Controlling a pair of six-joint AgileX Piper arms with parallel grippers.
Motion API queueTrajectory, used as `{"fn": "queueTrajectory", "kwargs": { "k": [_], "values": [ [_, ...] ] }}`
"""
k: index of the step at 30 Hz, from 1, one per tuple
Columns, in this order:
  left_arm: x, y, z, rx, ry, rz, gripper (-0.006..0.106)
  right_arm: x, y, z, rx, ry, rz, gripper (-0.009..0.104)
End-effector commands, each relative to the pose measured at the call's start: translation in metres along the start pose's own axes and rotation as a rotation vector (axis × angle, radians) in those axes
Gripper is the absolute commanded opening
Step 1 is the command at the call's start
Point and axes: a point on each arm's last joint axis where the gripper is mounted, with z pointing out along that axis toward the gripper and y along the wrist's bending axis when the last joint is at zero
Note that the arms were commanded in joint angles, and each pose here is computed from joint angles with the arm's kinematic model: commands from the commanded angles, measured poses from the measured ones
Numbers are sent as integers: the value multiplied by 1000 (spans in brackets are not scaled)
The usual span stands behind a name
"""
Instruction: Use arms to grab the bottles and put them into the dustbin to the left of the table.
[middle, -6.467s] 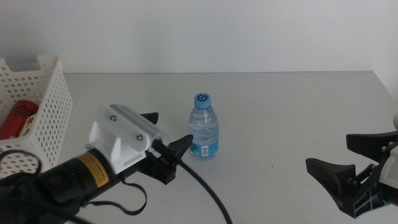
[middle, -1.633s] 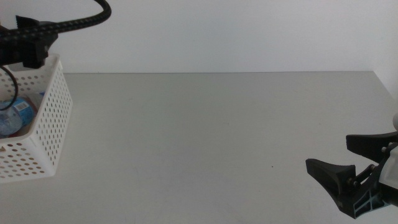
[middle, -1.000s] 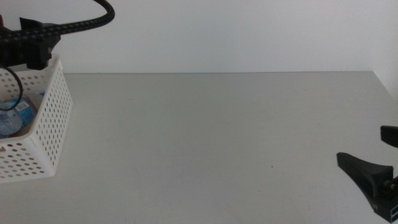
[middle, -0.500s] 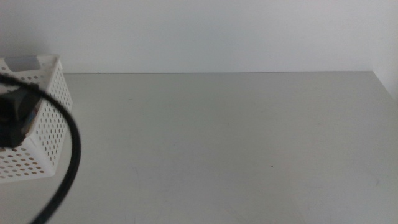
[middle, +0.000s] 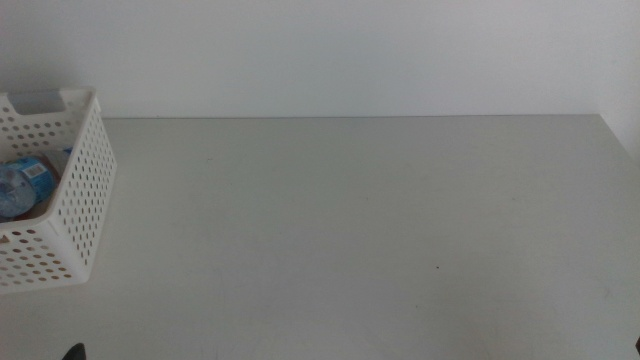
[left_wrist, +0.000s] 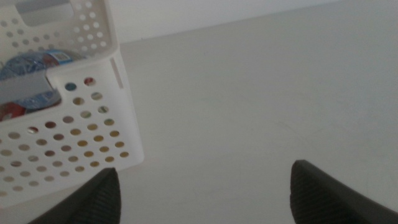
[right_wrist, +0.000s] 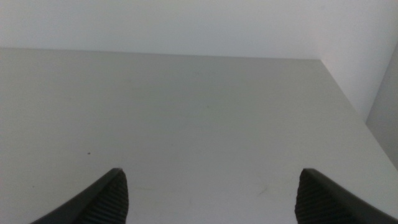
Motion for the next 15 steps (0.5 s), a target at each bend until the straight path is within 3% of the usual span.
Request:
{"fn": "queueTrajectory", "kwargs": {
  "k": [1, 3, 15],
  "values": [
    [4, 0, 0, -4, -54, -18, 94, -4, -1, -1, 12, -98, -13, 90],
    [9, -2, -4, 15, 7, -15, 94, -1, -1, -1, 12, -56, -13, 90],
    [8, -2, -3, 10, -18, -16, 94, 0, -1, -1, 12, -50, -13, 90]
  ]
}}
